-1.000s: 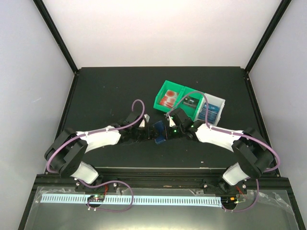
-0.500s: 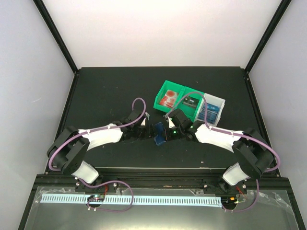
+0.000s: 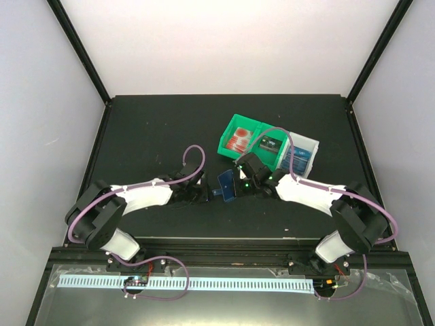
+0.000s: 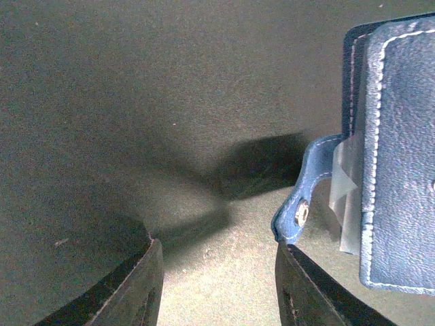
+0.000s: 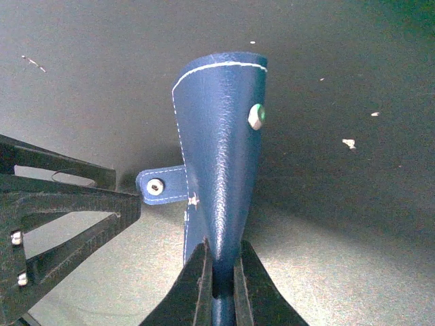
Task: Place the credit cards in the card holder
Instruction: Open the card holder at the center of the board.
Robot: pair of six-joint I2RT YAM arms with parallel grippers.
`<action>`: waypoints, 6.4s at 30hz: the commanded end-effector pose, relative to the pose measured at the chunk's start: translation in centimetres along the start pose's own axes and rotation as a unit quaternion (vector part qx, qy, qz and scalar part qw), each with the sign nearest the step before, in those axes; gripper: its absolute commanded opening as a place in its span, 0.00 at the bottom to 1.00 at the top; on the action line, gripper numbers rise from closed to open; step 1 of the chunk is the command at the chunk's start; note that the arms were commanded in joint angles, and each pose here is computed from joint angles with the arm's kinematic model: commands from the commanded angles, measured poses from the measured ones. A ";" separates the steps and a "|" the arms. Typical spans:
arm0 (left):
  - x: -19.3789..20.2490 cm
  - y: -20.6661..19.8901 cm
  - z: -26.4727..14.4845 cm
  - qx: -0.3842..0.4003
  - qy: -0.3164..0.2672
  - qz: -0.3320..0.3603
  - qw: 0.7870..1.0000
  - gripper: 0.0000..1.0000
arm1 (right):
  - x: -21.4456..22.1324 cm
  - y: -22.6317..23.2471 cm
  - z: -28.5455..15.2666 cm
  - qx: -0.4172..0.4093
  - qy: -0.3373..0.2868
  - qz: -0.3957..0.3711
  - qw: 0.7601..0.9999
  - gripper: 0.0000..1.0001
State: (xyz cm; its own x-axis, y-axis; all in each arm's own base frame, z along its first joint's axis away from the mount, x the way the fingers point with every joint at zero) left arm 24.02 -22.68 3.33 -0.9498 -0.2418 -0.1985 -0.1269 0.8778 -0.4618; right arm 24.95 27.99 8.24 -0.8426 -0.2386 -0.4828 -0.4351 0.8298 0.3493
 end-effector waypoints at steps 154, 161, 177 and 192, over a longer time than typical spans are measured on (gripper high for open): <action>-1.0 -4.5 -8.0 0.081 -0.036 0.100 0.991 0.02 | -3.2 5.3 -0.1 -0.021 -0.044 -0.133 0.990 0.04; -0.9 -3.7 -7.5 0.071 -0.036 0.091 0.993 0.04 | -1.1 3.7 3.7 0.001 0.007 -0.119 0.993 0.23; -2.3 -0.1 -6.6 0.008 -0.076 0.014 0.997 0.34 | 1.8 1.4 6.9 0.119 0.064 -0.150 0.979 0.58; -3.2 -1.7 -7.2 0.114 -0.085 -0.035 0.989 0.38 | 3.3 -0.4 7.9 0.188 0.069 -0.114 0.973 0.75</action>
State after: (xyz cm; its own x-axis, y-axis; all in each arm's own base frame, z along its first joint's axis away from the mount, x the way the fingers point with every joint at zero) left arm 24.68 -18.69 10.73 -0.8644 -0.3776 -0.3319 -0.1273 0.8031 -0.5821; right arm 25.44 32.93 2.86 -0.7322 -0.4936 -0.4694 -0.5488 0.8357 -0.0227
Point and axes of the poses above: each gripper's point midway between its finger pads, its own z axis out along the fingers, its own y axis along the line the jaws close on, x = y × z, the point moved 1 cm from there along -z, back along the fingers, and after that the axes turned 8 degrees about -z, right-handed, at the moved point
